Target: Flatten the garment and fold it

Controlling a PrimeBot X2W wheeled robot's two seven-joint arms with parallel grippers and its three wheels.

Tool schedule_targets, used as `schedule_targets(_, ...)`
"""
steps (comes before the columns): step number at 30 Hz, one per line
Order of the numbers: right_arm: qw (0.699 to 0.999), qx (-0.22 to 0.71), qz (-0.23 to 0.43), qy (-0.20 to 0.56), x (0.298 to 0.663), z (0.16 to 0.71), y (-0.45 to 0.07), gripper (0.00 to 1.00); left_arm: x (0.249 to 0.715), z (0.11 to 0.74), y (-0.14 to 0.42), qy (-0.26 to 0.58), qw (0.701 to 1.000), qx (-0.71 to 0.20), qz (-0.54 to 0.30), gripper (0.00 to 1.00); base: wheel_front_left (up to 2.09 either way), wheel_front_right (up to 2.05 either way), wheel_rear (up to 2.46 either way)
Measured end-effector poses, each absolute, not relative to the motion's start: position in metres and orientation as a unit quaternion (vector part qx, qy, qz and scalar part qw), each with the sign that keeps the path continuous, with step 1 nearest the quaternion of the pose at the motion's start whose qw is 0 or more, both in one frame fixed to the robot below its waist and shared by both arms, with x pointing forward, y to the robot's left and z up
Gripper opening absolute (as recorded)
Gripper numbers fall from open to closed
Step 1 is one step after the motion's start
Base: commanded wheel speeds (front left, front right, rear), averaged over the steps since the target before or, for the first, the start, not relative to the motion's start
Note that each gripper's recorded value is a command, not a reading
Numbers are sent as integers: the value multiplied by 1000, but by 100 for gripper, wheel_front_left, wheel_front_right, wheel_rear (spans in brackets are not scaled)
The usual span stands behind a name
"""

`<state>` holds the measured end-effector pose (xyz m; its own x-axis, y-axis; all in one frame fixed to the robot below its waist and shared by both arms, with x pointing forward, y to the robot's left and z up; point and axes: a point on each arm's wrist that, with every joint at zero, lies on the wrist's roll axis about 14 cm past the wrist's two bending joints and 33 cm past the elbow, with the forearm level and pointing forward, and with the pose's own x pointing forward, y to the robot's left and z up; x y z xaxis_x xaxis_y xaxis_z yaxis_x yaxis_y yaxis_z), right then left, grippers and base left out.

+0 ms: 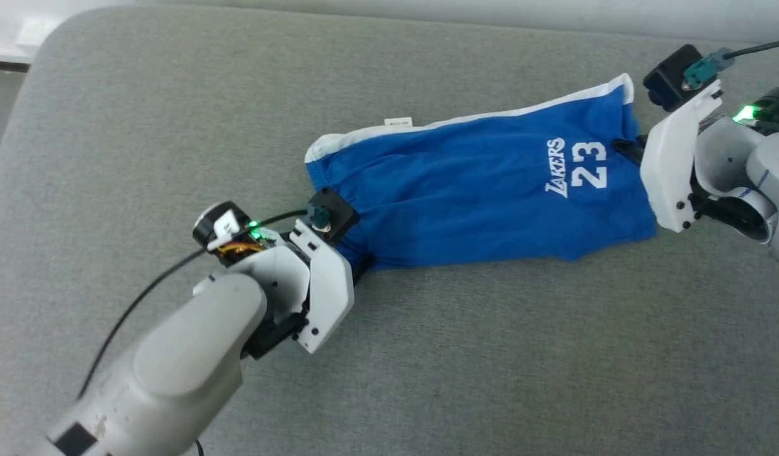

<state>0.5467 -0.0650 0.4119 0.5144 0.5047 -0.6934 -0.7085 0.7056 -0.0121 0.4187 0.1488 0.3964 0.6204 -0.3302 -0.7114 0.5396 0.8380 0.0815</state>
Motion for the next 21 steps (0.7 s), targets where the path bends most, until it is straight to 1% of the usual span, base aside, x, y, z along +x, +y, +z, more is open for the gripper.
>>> schedule_targets(3,857,-148,352,346,544,407,-68,0,420,387,149,388,866,175,-264,100,0,0,0)
schedule_targets(5,858,-146,350,346,543,406,-71,0,422,385,147,396,857,181,-275,100,0,0,0)
schedule_targets(6,859,-145,349,344,543,406,-72,0,423,384,146,396,855,183,-279,31,0,0,0)
schedule_targets(7,861,-143,349,340,543,407,-73,0,425,384,145,393,856,182,-283,0,0,0,0)
schedule_targets(10,869,-138,347,325,542,414,-74,0,427,388,139,374,864,168,-291,0,0,0,0)
schedule_targets(15,881,-134,349,289,536,431,-76,0,431,406,140,323,889,153,-287,0,0,0,0)
schedule_targets(21,886,-136,358,262,508,450,-88,0,406,424,130,287,903,126,-295,0,0,0,0)
